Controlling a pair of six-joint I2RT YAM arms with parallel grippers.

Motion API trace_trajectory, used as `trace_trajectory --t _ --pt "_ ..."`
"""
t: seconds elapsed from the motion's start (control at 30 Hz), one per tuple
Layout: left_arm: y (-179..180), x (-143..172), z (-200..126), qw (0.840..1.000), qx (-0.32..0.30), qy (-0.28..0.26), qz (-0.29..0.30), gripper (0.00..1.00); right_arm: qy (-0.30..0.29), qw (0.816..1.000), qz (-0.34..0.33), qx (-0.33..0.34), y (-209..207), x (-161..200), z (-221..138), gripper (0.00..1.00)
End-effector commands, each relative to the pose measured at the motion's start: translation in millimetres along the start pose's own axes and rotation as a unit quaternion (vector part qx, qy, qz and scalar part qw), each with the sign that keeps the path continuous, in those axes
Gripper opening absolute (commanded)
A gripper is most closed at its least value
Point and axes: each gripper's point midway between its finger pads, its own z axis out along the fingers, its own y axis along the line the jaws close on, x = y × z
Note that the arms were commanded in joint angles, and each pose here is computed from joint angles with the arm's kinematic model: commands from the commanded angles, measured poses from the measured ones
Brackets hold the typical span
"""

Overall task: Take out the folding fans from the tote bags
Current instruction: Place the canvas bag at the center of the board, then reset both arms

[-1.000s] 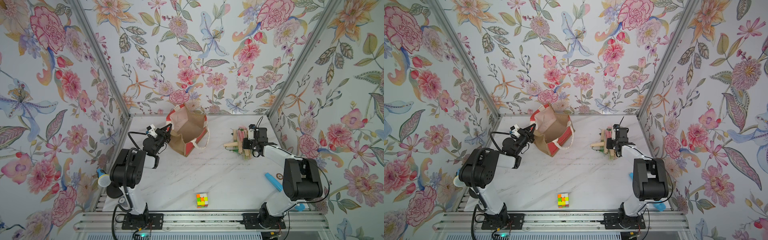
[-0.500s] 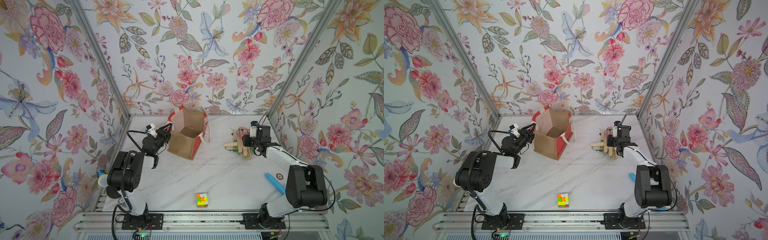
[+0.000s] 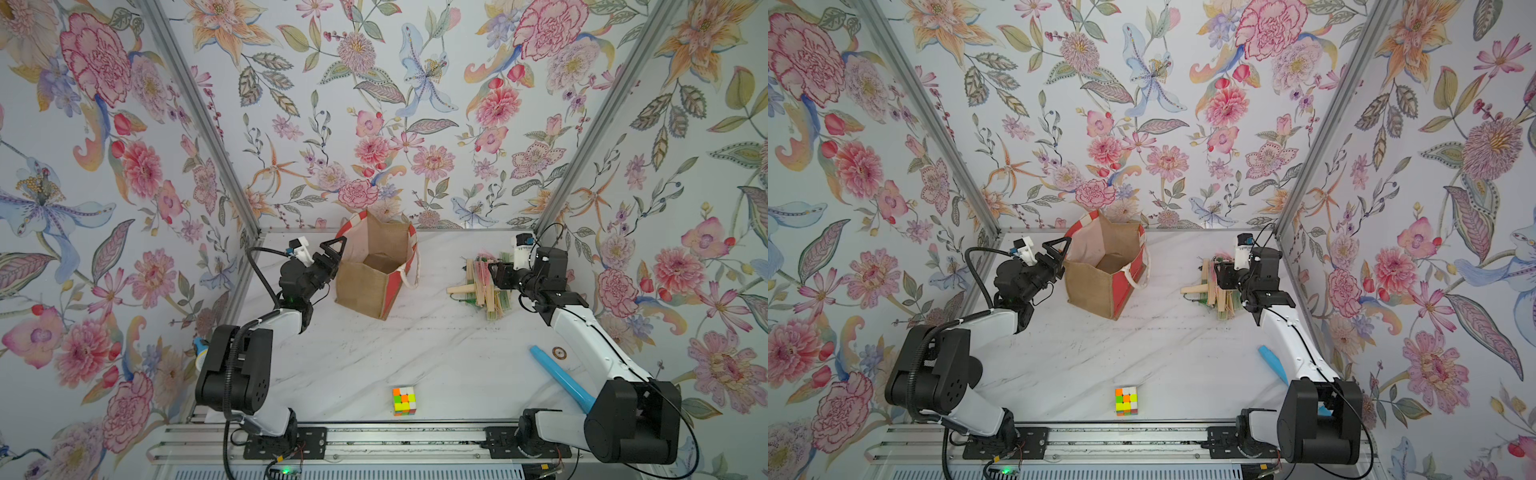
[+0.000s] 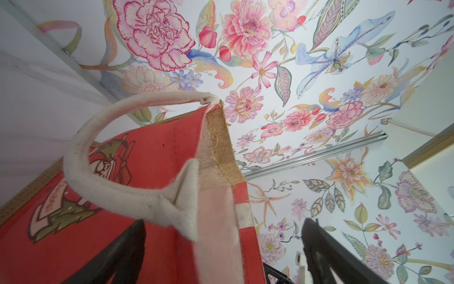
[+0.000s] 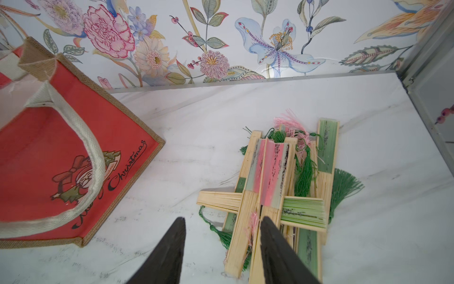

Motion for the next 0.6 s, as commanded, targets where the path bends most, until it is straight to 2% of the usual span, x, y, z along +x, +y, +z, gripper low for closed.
trace_trajectory --t 0.0,0.23,0.57 --pt "-6.8 -15.2 -7.2 0.995 -0.046 -0.016 0.088 0.99 0.003 1.000 0.010 -0.014 4.9 5.7 -13.1 0.52" --pt "-18.2 -35.6 -26.2 0.971 -0.126 -0.032 0.199 0.99 -0.012 1.000 0.011 -0.017 5.9 2.1 -28.3 0.54" --pt "-24.9 -51.8 -56.8 0.933 -0.187 -0.060 0.302 0.99 -0.024 1.000 0.007 -0.004 -0.1 5.1 -41.0 0.55"
